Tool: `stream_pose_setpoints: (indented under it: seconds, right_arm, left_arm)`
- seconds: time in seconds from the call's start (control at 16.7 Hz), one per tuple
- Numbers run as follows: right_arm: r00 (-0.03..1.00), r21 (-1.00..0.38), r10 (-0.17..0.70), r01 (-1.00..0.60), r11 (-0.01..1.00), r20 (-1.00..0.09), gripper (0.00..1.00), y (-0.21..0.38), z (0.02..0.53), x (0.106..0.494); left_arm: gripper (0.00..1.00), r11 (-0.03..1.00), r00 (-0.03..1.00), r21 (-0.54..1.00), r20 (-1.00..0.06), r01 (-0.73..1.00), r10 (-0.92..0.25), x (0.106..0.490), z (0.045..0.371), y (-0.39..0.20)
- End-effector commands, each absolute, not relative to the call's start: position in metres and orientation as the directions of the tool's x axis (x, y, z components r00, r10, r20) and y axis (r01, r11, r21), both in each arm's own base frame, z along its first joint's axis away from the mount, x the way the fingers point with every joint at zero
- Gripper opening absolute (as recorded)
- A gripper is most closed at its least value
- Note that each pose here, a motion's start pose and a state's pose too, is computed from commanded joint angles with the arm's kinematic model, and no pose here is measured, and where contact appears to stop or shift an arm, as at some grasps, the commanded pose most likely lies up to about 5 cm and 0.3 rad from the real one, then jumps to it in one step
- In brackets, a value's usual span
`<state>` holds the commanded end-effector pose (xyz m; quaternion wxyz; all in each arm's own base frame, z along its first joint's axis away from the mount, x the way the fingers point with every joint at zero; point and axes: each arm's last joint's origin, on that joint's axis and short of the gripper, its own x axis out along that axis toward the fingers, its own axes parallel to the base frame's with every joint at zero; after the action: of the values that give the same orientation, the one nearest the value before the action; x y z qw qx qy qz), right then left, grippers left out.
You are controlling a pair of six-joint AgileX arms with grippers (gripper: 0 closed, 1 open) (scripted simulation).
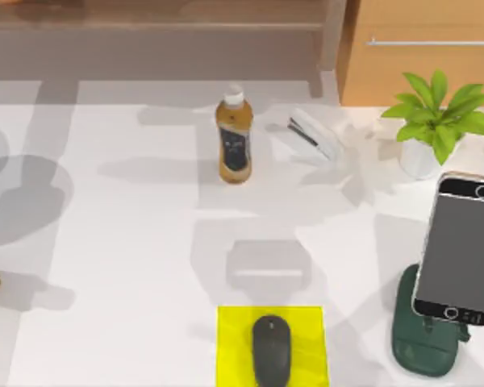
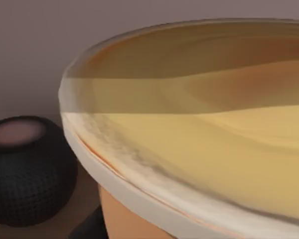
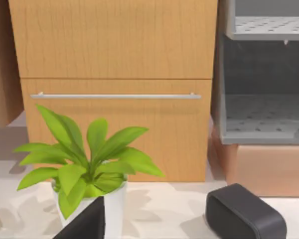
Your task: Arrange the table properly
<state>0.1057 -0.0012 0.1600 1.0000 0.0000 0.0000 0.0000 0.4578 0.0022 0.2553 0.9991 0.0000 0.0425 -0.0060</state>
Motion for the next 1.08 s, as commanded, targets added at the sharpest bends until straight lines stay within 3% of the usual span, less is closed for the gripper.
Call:
stream_pose_setpoints:
  seconds: [0.3, 1.08]
  right_arm:
    - [1.0, 0.0, 0.0, 0.0, 1.0, 0.0, 1.0, -0.0012, 0.16, 0.1057]
    - [1.0, 0.0, 0.0, 0.0, 1.0, 0.0, 1.0, -0.0012, 0.16, 0.1057]
  left_arm:
    - [0.0, 1.0, 0.995, -0.008, -0.095, 0.024, -0.025, 0.4592, 0.2518, 0.0011]
    - [0.98, 1.0, 0.995, -0.008, -0.095, 0.024, -0.025, 0.4592, 0.2518, 0.0011]
